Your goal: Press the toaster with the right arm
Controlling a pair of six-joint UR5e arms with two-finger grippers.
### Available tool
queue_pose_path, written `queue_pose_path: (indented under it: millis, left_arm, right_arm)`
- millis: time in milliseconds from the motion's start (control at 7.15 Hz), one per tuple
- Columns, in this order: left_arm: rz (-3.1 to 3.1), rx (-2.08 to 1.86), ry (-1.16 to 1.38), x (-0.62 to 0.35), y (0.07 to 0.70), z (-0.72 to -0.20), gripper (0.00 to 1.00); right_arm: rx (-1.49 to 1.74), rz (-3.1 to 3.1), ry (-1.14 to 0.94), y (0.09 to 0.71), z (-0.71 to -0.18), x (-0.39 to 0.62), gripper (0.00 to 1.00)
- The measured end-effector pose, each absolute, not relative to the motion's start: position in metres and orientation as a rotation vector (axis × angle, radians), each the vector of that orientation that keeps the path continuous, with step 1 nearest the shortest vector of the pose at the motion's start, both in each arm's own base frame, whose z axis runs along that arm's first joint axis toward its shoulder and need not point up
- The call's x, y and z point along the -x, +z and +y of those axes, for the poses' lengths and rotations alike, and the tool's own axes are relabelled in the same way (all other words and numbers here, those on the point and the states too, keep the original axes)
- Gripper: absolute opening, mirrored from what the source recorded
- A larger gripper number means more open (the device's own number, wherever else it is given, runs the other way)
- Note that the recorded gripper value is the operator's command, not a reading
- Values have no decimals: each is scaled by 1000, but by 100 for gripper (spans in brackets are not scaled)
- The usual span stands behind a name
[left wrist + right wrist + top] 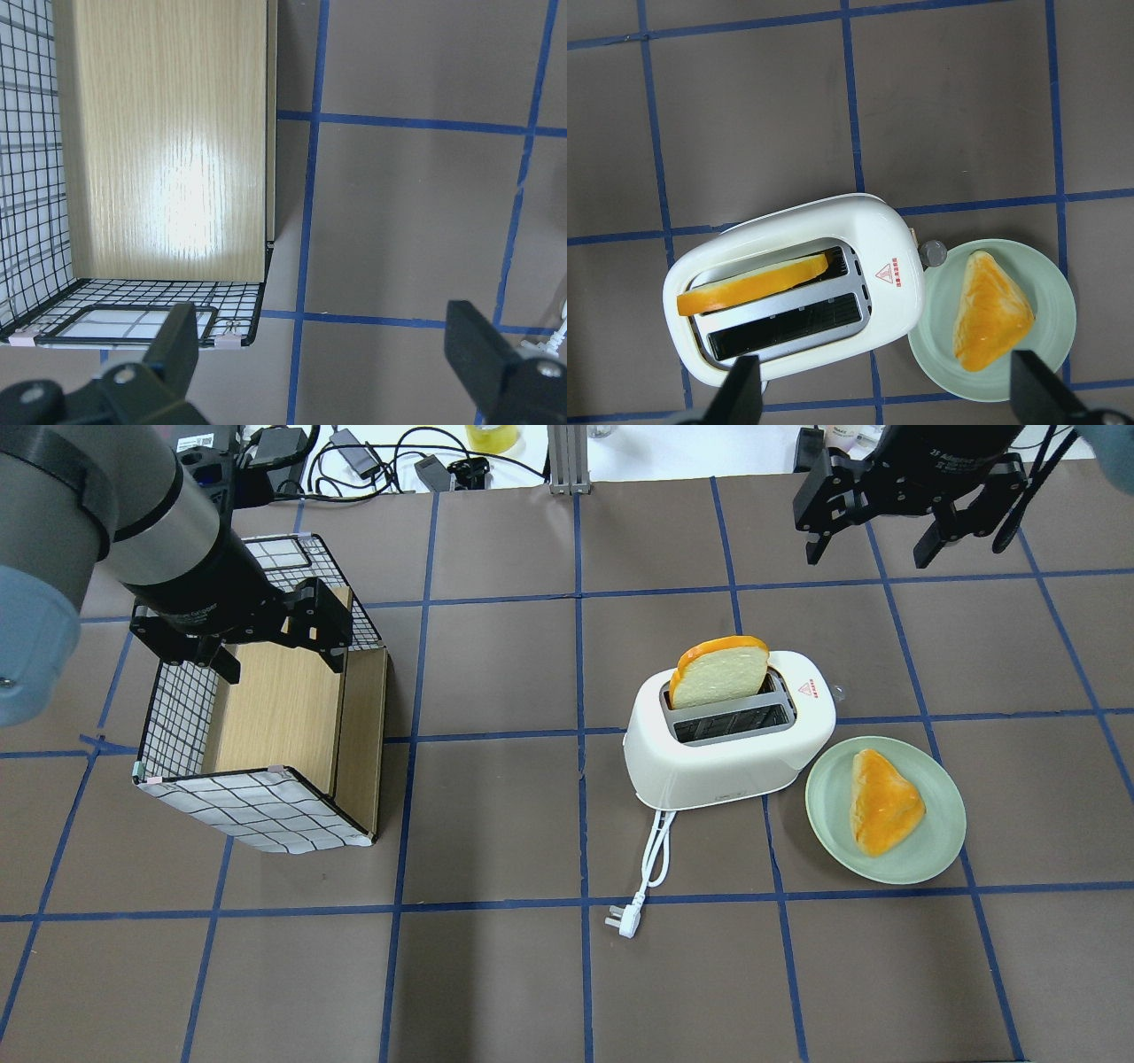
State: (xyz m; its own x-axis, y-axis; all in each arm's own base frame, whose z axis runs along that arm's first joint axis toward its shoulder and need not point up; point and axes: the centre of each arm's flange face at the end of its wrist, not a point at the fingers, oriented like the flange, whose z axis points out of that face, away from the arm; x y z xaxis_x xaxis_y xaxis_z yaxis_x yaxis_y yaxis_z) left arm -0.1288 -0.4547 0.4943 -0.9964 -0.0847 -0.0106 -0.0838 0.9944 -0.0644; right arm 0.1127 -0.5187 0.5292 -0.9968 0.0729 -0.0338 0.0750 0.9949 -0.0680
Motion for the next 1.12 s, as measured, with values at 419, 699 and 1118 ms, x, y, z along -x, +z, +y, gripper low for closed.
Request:
queue_pose_path:
  millis: [419,699,1118]
  left_arm:
    - [3124,132,-100,129,494,-455,100]
    - [3124,132,-100,129,494,-455,100]
    - [3124,132,-100,129,494,-455,100]
  right_arm:
    - [-117,3103,-96,527,-518,-114,100]
    - [-145,3104,-93,526,-516,-117,100]
    - [-139,3109,-93,525,-515,-125,100]
